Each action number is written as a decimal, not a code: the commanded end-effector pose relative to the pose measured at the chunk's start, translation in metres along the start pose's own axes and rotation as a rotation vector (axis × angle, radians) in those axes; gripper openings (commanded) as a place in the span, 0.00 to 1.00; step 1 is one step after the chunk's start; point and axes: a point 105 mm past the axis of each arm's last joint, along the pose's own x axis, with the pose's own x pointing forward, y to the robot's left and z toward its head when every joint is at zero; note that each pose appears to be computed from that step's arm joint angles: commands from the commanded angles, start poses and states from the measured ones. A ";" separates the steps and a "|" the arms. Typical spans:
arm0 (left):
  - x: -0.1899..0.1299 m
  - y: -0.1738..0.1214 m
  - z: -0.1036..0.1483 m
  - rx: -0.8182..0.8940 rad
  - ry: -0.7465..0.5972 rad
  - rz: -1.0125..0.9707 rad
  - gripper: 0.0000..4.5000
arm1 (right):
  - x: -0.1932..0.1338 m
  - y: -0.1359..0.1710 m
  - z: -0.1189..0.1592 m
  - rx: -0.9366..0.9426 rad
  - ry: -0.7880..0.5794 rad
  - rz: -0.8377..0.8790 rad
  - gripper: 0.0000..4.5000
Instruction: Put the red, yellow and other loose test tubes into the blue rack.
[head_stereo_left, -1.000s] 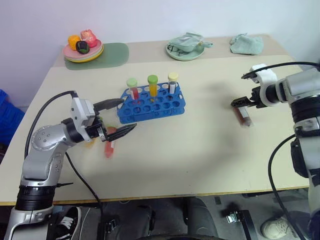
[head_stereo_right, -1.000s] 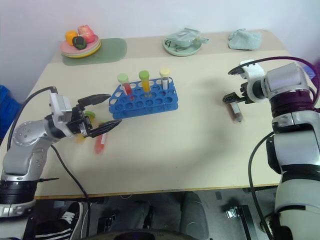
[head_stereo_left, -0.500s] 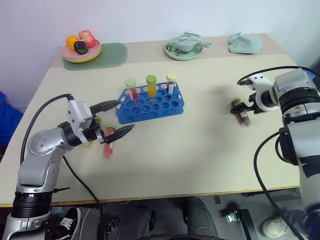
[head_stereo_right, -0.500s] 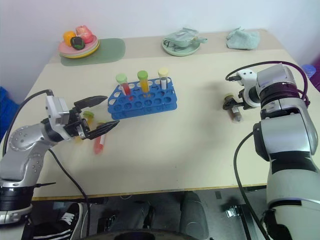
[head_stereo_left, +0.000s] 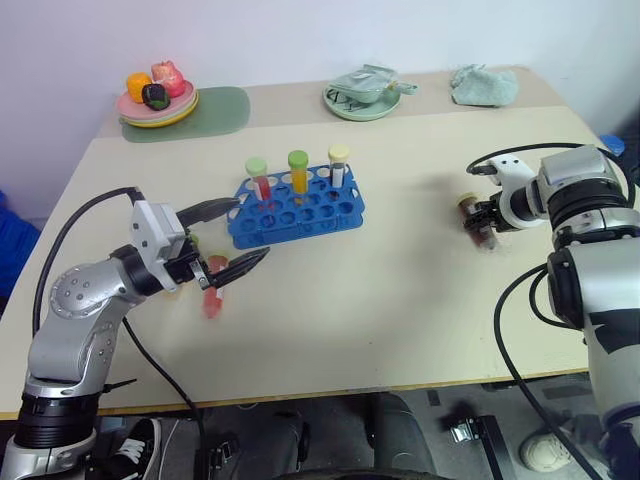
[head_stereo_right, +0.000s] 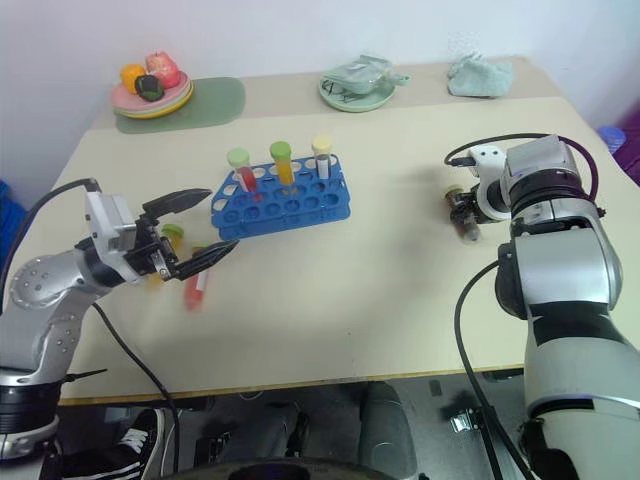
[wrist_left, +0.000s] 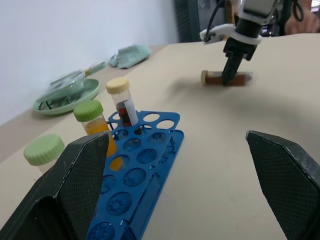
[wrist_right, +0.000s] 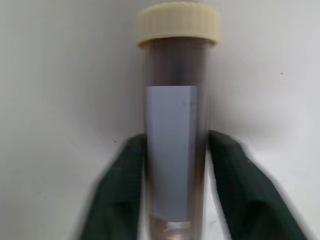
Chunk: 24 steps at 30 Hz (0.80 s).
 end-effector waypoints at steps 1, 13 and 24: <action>0.002 0.003 0.016 0.054 -0.033 0.004 1.00 | -0.009 0.004 0.015 0.004 -0.062 0.023 0.18; -0.001 0.018 0.016 0.081 -0.039 0.037 1.00 | -0.099 0.078 0.089 -0.106 -0.797 0.597 0.18; -0.008 0.032 0.011 0.097 -0.032 0.055 1.00 | -0.102 0.190 0.031 -0.430 -1.297 0.557 0.18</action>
